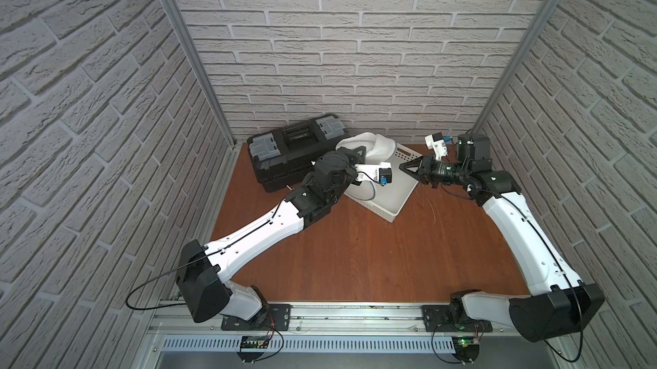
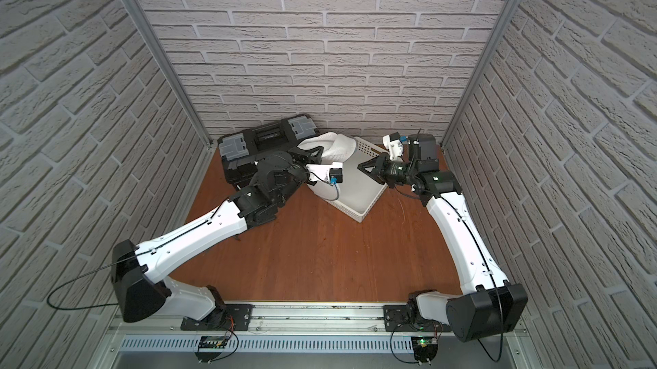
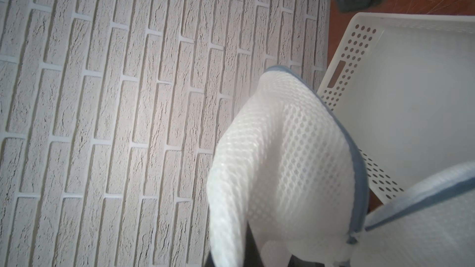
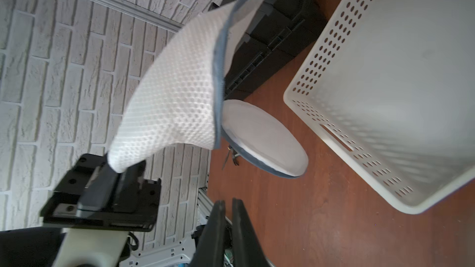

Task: Turn the laundry bag inside out
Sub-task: Turn over the laundry bag.

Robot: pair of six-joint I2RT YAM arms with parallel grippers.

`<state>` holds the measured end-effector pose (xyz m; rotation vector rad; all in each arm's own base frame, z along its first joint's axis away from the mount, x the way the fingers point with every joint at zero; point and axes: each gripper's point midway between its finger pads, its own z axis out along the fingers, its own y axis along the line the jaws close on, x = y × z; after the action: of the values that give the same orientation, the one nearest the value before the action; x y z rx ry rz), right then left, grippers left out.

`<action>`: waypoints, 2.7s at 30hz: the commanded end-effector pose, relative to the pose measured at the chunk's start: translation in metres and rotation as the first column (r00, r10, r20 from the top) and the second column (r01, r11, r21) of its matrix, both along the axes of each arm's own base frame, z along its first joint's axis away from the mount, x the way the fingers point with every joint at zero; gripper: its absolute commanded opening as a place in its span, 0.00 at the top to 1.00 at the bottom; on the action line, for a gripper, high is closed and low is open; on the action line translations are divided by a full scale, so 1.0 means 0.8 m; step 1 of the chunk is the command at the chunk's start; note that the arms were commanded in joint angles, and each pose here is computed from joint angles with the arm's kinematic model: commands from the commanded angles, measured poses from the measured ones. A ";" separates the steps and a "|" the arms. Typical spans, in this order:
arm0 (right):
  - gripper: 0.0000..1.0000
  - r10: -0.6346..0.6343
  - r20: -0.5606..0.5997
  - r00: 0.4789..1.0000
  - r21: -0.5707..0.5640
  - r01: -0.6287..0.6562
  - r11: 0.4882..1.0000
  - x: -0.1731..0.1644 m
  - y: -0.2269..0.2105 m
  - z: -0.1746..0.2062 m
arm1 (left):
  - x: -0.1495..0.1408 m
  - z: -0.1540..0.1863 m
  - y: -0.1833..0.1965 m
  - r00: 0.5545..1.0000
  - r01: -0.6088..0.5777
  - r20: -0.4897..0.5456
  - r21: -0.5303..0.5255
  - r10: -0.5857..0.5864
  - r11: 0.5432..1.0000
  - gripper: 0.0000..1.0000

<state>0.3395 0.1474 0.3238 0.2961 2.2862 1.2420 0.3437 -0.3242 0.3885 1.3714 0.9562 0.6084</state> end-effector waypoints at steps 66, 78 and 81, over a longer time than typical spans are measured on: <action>0.97 -0.127 0.453 0.882 0.161 0.060 0.985 0.085 0.001 0.151 | -0.071 0.036 0.064 0.695 -0.495 -0.556 -0.830 -0.456 0.257 0.02; 0.97 -0.107 0.504 0.857 0.187 0.013 0.982 0.086 0.028 0.165 | -0.011 -0.014 0.074 0.328 -0.902 -0.229 -0.365 -0.917 -0.232 0.02; 0.97 -0.111 0.513 0.851 0.198 0.008 0.980 0.085 0.030 0.170 | -0.007 0.006 0.050 0.253 -0.913 -0.112 -0.356 -0.961 -0.199 0.02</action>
<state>0.4104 0.1705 0.4370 0.1246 1.7808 1.3128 0.3476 -0.2649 0.3287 -0.5158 1.8172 -1.4062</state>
